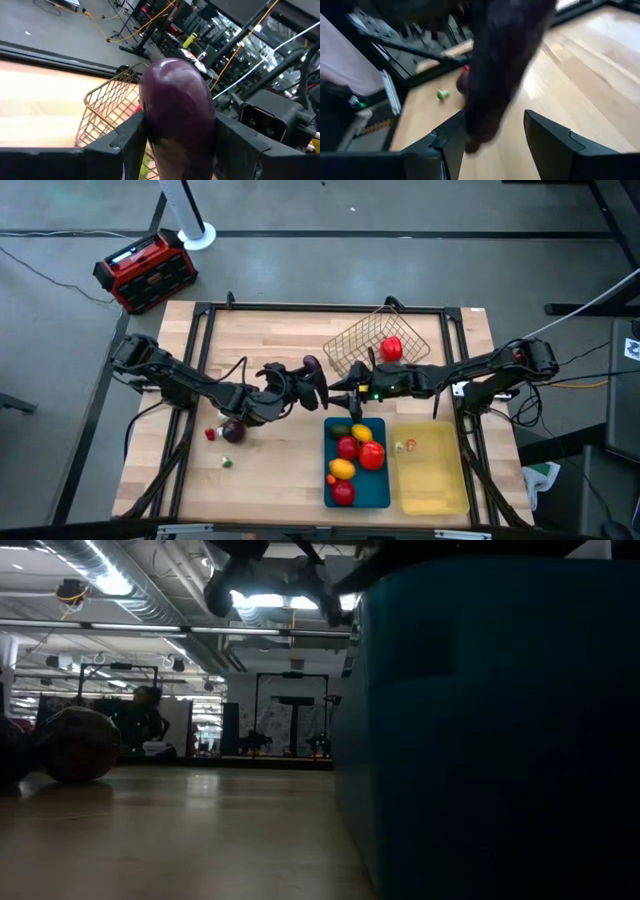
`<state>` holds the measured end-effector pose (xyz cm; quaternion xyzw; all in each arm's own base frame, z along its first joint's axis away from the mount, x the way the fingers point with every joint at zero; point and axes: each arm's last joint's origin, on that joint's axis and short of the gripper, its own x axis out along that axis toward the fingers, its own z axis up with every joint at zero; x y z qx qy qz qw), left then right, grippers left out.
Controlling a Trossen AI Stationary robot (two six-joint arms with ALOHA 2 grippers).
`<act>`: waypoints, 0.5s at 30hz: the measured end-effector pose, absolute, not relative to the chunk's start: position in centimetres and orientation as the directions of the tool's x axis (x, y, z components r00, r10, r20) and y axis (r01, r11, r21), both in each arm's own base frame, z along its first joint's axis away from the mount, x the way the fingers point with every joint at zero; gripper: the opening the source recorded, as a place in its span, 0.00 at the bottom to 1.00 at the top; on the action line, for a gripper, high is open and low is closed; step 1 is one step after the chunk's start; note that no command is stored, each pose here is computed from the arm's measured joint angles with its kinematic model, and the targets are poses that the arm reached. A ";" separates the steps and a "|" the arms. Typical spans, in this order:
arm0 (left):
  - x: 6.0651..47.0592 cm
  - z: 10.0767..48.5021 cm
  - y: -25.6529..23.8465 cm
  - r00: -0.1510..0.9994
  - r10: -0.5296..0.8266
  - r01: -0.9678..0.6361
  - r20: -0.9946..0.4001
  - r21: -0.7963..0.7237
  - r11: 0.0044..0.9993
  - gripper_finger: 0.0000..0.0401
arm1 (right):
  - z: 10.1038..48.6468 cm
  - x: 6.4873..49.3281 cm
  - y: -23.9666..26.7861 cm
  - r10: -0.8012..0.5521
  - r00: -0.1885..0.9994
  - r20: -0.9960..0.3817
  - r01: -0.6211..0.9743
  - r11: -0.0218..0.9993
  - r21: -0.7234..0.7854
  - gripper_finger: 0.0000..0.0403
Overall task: Sort produce into baskets
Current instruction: Put the purple eggplant into the brown wire basket
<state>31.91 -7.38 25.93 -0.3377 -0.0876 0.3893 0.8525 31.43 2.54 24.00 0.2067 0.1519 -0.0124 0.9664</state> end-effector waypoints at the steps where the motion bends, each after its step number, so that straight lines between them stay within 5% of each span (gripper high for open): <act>1: 31.9 25.9 -7.4 0.682 0.722 -0.597 -0.113 -0.657 0.461 0.50 | 24.2 31.5 2.5 0.041 0.959 -0.281 0.078 0.914 0.399 0.49; 15: 32.1 25.9 -7.2 0.674 0.731 -0.573 -0.101 -0.696 0.433 0.50 | 24.5 31.9 2.6 0.037 0.976 -0.214 0.055 0.911 0.408 0.41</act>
